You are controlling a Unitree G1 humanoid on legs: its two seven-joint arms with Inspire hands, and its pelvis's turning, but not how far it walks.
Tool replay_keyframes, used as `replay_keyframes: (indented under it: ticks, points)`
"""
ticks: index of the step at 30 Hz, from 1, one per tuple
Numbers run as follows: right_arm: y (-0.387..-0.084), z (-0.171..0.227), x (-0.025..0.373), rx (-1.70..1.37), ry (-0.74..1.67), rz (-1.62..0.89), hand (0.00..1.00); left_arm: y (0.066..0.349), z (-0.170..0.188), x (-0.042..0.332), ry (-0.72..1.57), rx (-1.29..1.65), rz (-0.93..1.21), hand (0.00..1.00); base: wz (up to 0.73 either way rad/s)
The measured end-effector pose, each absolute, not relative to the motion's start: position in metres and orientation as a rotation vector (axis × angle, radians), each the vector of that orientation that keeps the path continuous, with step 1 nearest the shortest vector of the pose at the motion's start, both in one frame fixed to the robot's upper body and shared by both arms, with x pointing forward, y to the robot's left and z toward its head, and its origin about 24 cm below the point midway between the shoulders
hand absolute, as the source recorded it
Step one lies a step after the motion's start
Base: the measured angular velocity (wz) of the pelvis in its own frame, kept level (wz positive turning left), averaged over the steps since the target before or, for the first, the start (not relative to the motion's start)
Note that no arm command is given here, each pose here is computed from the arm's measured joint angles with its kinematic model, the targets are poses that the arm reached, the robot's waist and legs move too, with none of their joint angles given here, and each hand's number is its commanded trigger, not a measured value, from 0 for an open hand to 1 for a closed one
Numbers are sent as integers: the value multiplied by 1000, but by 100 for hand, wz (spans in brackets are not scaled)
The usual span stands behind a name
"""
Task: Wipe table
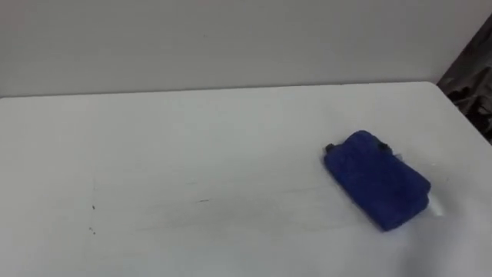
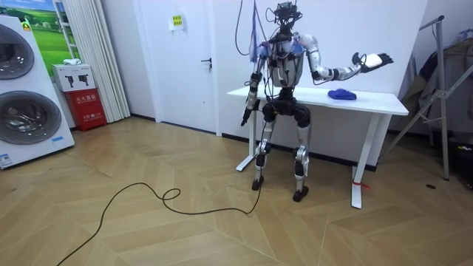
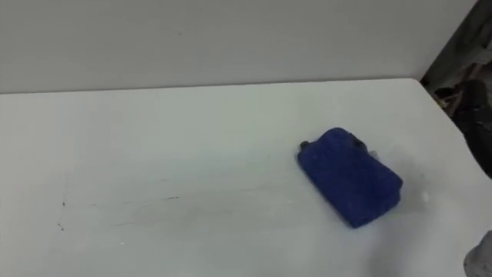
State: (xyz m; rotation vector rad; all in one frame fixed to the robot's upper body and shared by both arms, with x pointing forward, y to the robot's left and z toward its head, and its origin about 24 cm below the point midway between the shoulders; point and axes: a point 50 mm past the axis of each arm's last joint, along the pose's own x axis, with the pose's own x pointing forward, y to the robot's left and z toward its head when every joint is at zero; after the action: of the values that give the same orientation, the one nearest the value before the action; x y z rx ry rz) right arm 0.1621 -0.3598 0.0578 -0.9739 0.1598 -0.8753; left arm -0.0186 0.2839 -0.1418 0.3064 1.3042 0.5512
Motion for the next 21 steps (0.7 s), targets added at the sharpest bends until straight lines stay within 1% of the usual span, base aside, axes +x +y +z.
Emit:
replay_keyframes:
  ticks: [5, 7, 10, 13, 17, 21]
  points:
    - [-388, 49, 134, -943, 270, -1030, 0, 286, -141, -30, 1347, 288, 568, 0, -7]
    - [-404, 37, 116, -879, 353, -1131, 0, 289, -140, -34, 1354, 279, 594, 0, -5]
    - [-417, 23, 93, -793, 451, -1262, 0, 290, -139, -39, 1370, 272, 615, 0, -6]
    - [-421, 8, 77, -723, 533, -1339, 0, 292, -138, -43, 1393, 264, 633, 0, -4]
    - [-421, -15, 57, -609, 659, -1380, 0, 294, -138, -45, 1403, 254, 655, 0, 0]
    - [-413, -49, 22, -472, 869, -1428, 0, 294, -138, -45, 1404, 254, 657, 0, 0]
